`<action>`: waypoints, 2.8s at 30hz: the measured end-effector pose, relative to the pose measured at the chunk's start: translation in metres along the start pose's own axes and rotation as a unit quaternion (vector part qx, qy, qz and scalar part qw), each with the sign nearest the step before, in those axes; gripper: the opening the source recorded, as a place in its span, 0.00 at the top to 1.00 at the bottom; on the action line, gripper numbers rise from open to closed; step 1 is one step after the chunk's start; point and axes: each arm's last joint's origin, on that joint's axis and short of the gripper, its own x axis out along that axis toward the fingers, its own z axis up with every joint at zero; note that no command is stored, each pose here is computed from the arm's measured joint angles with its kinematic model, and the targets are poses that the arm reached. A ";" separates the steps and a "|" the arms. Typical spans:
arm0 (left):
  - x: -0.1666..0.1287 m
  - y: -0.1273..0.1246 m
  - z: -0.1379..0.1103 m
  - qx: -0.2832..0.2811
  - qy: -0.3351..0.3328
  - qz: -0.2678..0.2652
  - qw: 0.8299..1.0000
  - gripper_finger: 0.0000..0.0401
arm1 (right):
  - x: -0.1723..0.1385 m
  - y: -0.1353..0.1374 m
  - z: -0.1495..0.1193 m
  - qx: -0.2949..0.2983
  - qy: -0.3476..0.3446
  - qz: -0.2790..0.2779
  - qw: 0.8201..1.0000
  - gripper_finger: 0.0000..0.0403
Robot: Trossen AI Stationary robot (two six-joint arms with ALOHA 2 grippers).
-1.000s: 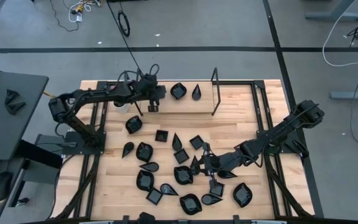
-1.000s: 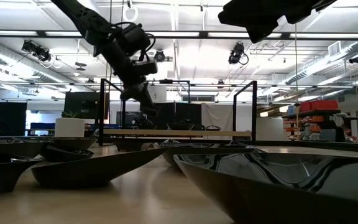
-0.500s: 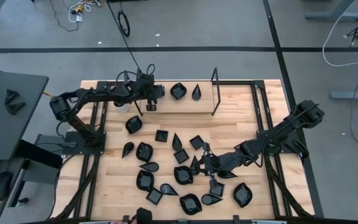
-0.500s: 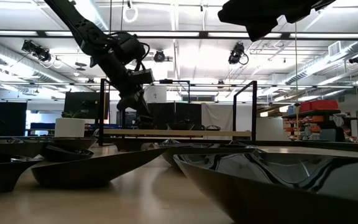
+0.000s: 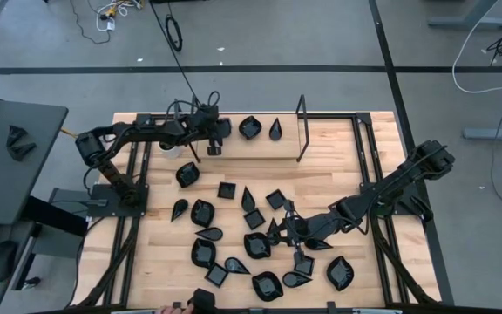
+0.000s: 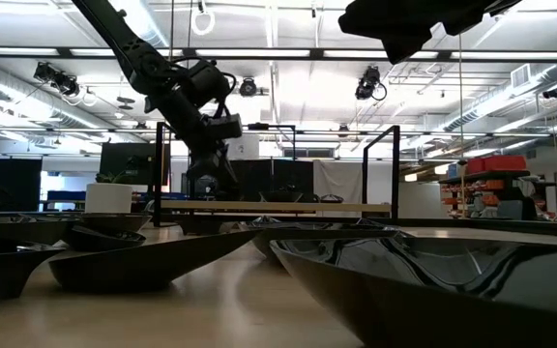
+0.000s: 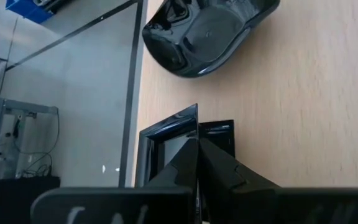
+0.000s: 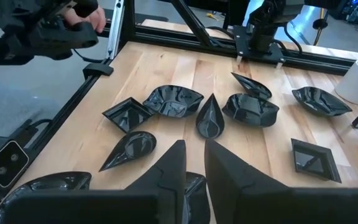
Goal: Pick & Place Mini shaped plates
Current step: Stack the black square bowl on top of the other black square bowl on the shelf, then stack the black leaf shaped bowl on top of the other black leaf shaped bowl on the shelf
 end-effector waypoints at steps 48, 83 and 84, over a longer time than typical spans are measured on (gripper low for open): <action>-0.026 -0.011 0.034 -0.163 -0.089 -0.026 0.982 0.99 | 0.000 -0.002 0.000 -0.001 -0.001 -0.003 1.000 0.85; -0.278 -0.193 0.026 -0.161 -0.060 -0.079 0.982 0.99 | 0.007 -0.038 0.009 0.227 -0.069 -0.132 0.962 0.85; -0.280 -0.193 0.021 -0.166 -0.056 -0.069 0.982 0.99 | 0.008 -0.042 0.009 0.246 -0.071 -0.137 0.957 0.85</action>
